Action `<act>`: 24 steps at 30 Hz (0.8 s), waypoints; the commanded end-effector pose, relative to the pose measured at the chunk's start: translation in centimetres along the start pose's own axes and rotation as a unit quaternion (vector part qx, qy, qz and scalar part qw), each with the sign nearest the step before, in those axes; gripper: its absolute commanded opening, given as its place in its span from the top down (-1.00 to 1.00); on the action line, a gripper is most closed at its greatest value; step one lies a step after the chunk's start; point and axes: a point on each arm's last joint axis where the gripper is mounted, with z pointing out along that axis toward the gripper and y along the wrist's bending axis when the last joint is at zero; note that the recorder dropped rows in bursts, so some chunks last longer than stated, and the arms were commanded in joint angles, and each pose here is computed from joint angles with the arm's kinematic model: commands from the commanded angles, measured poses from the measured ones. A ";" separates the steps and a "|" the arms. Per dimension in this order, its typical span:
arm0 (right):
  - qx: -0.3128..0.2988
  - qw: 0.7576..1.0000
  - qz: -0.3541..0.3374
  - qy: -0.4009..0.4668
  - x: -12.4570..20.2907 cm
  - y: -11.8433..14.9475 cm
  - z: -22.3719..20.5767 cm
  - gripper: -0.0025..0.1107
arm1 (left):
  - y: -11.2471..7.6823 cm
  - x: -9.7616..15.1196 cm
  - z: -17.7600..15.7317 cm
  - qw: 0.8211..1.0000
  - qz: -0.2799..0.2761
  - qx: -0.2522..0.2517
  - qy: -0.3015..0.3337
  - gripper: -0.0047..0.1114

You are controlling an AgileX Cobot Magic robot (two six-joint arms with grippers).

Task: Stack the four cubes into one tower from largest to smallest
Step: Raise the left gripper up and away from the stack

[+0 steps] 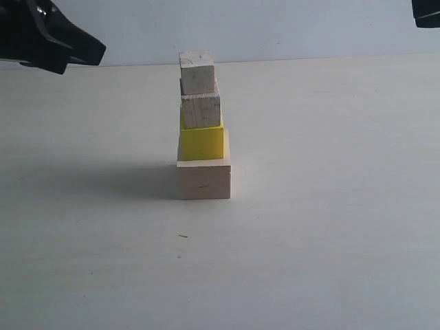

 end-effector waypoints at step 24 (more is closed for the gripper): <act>-0.004 1.000 0.004 0.001 0.1 0.0 -0.1 0.96 | 0.6 0.2 -0.3 0.998 0.039 -0.040 0.008 0.92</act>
